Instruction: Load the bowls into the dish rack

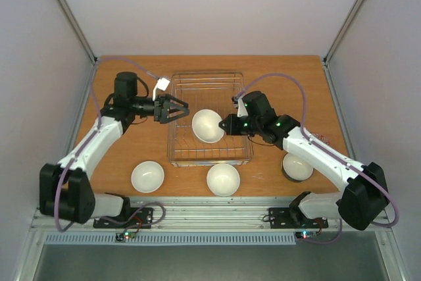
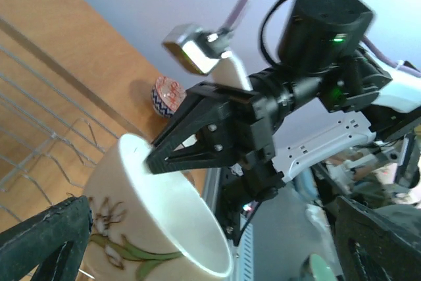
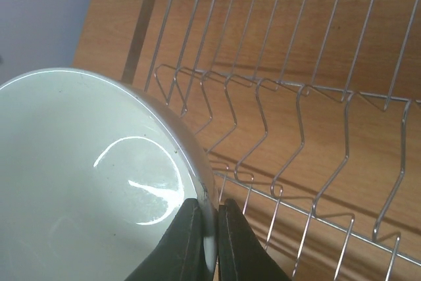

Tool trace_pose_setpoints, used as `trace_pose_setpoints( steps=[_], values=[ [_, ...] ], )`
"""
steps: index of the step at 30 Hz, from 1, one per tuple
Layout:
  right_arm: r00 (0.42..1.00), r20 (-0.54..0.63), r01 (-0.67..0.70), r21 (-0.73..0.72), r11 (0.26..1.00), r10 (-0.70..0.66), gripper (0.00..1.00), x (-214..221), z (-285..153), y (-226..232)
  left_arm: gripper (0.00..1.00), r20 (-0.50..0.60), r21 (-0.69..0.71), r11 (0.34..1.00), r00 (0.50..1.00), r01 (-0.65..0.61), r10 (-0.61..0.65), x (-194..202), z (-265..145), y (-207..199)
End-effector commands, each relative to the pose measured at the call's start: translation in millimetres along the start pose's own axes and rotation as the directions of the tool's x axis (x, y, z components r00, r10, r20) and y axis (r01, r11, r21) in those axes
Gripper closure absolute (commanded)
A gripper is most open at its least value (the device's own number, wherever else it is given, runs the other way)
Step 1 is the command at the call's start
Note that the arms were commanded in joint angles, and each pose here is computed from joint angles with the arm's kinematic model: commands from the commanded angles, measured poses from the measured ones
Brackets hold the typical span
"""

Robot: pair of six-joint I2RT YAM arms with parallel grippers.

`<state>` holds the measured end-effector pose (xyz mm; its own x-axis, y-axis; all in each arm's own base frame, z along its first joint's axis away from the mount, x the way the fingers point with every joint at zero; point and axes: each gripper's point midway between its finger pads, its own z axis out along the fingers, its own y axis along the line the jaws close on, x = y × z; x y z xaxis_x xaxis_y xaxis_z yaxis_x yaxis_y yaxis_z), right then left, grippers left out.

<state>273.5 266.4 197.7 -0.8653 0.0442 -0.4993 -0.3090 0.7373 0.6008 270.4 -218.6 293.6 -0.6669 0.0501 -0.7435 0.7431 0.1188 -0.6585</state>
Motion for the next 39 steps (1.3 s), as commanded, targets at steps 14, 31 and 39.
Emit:
trace_pose_setpoints(
  steps=[14, 31, 39],
  values=[
    [0.967, 0.237, 0.138, -0.172, 0.975, -0.095, 0.99, -49, -37, 61, 0.01, -0.241, 0.014, 0.978, 0.949, 0.210, -0.201, 55, 55, 32],
    [0.958, 0.259, 0.153, -0.114, 0.982, -0.119, 0.99, -47, -27, 45, 0.01, -0.347, 0.253, 0.897, 0.899, 0.362, -0.266, 55, 52, 0],
    [0.959, 0.253, 0.145, -0.066, 0.987, -0.124, 0.99, -46, -20, 33, 0.13, -0.346, 0.261, 0.908, 0.910, 0.329, -0.230, 55, 50, -5]
  ],
)
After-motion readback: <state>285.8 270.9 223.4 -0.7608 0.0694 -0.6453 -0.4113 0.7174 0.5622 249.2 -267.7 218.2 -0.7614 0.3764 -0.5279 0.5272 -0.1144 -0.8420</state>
